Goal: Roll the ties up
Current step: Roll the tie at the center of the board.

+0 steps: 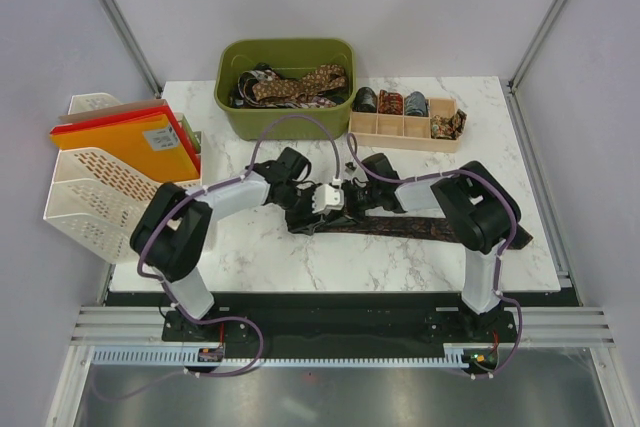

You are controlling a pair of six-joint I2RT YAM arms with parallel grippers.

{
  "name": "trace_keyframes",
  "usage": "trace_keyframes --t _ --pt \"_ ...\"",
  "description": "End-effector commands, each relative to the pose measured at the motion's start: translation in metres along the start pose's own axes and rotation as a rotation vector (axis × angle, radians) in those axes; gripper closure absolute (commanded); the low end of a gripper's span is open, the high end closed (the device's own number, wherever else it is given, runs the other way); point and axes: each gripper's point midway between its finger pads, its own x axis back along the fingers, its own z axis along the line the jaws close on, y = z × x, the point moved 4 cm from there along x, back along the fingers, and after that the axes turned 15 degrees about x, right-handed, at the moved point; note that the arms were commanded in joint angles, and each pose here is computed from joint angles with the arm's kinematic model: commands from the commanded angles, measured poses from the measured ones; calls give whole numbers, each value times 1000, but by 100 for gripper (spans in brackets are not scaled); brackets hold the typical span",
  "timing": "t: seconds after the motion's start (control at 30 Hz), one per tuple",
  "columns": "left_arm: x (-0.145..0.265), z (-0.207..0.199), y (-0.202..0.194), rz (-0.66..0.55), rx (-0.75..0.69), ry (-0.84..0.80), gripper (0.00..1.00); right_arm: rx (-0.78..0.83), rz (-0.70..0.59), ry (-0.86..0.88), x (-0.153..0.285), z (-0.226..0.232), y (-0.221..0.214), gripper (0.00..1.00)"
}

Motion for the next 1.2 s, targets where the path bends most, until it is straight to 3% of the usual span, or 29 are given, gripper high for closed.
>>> trace_keyframes --t 0.0,0.57,0.87,1.17 --pt "30 1 -2 -52 -50 32 36 -30 44 -146 4 -34 -15 100" --pt "5 8 3 -49 -79 11 30 -22 121 -233 5 -46 -20 100" --pt "16 3 23 -142 -87 29 61 -49 112 -143 -1 -41 -23 100" --pt "10 -11 47 -167 -79 -6 64 -85 56 -70 -11 -38 -19 100"
